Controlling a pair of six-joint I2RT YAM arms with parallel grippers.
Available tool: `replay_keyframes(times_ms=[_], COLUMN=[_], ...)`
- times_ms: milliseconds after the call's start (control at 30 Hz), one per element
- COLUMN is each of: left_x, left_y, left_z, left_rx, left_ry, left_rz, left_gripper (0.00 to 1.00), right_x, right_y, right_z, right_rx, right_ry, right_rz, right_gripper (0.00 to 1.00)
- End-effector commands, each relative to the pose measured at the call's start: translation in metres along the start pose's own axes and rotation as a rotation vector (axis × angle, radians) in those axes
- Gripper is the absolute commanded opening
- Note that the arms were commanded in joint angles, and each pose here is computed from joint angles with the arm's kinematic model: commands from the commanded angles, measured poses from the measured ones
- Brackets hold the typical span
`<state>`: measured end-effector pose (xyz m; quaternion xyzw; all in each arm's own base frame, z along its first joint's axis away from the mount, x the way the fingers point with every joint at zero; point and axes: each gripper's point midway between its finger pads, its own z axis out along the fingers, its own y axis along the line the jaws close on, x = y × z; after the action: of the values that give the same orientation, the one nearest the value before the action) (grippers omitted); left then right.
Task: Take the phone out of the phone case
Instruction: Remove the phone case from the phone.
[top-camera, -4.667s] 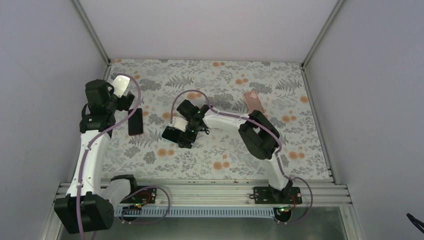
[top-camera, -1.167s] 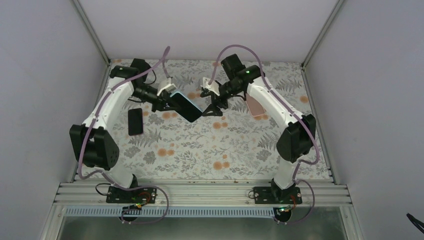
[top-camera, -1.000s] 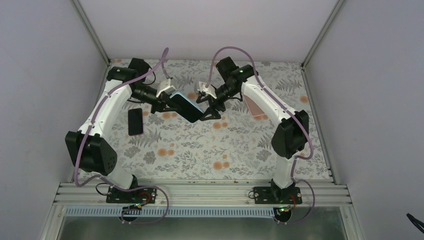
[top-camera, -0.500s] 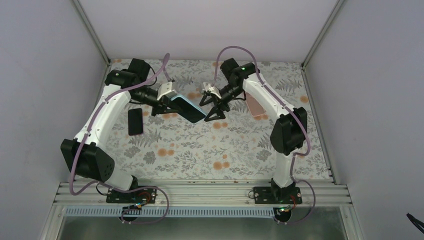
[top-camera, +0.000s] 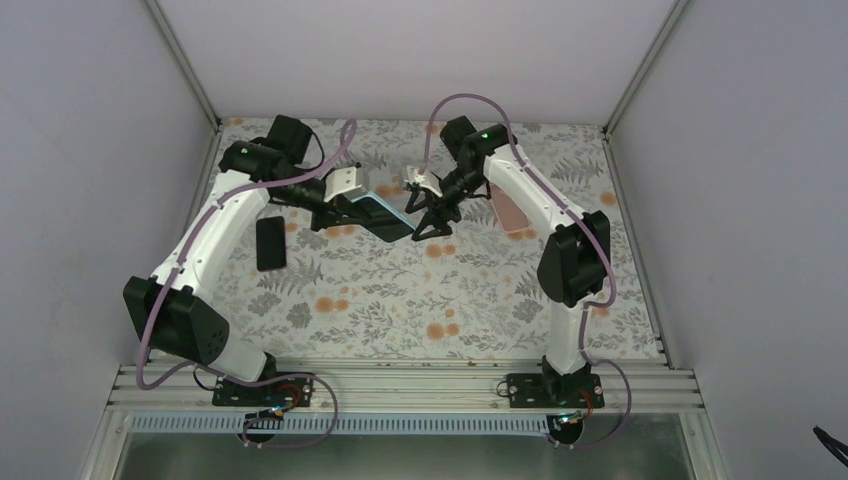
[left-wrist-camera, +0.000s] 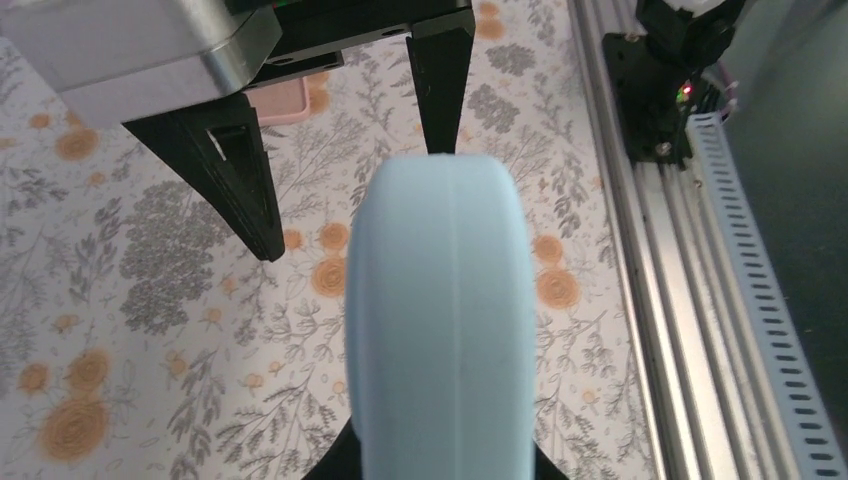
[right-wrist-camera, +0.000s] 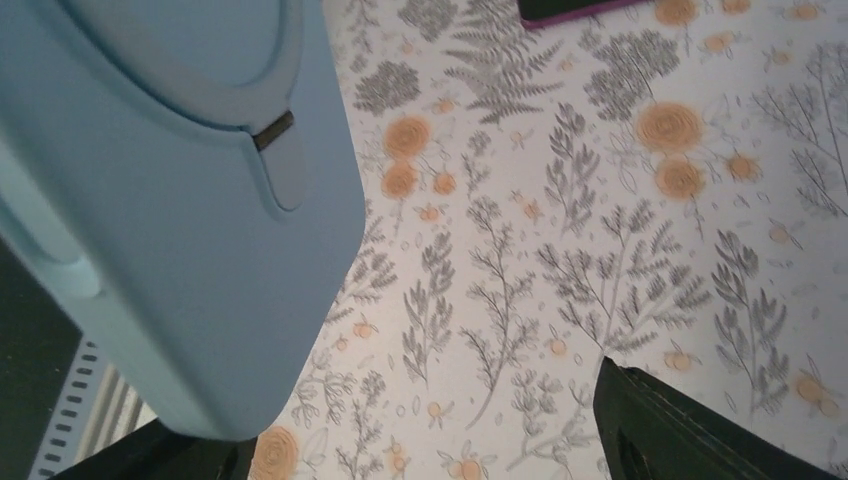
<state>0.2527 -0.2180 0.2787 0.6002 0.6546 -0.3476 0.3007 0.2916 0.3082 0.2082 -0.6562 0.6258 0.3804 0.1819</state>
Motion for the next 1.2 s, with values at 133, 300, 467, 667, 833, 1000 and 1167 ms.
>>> replay_keyframes(times_ms=[133,300,467,667,833,1000,1167], left_x=[-0.033,-0.031,-0.031,-0.027,-0.016,-0.023,-0.033], left_y=[-0.071,-0.072,-0.074,-0.067,-0.052,-0.031,-0.018], left_z=[0.015,0.016,0.019,0.024,0.026,0.022,0.023], left_rx=[0.233,0.229,0.24,0.239,0.22,0.203,0.213], left_ry=[-0.095,-0.076,-0.073,-0.054,-0.035,-0.079,-0.127], left_rz=[0.006,0.011,0.016,0.014,-0.01,-0.014,-0.014], left_gripper=[0.02,0.02,0.02,0.02,0.02,0.02,0.02], right_x=[-0.016,-0.019,-0.025,-0.039,-0.072,-0.102,-0.127], right_y=[-0.092,-0.096,-0.101,-0.074,-0.018,0.018,0.034], right_z=[-0.026,-0.031,-0.039,-0.042,-0.056,-0.052,-0.03], right_rx=[0.332,0.362,0.41,0.323,0.191,0.065,0.017], right_ry=[0.012,0.029,0.027,-0.035,-0.199,-0.285,-0.297], right_rz=[-0.049,-0.069,-0.074,-0.075,-0.12,-0.143,-0.169], right_gripper=[0.84,0.84,0.84,0.85,0.86,0.87,0.87])
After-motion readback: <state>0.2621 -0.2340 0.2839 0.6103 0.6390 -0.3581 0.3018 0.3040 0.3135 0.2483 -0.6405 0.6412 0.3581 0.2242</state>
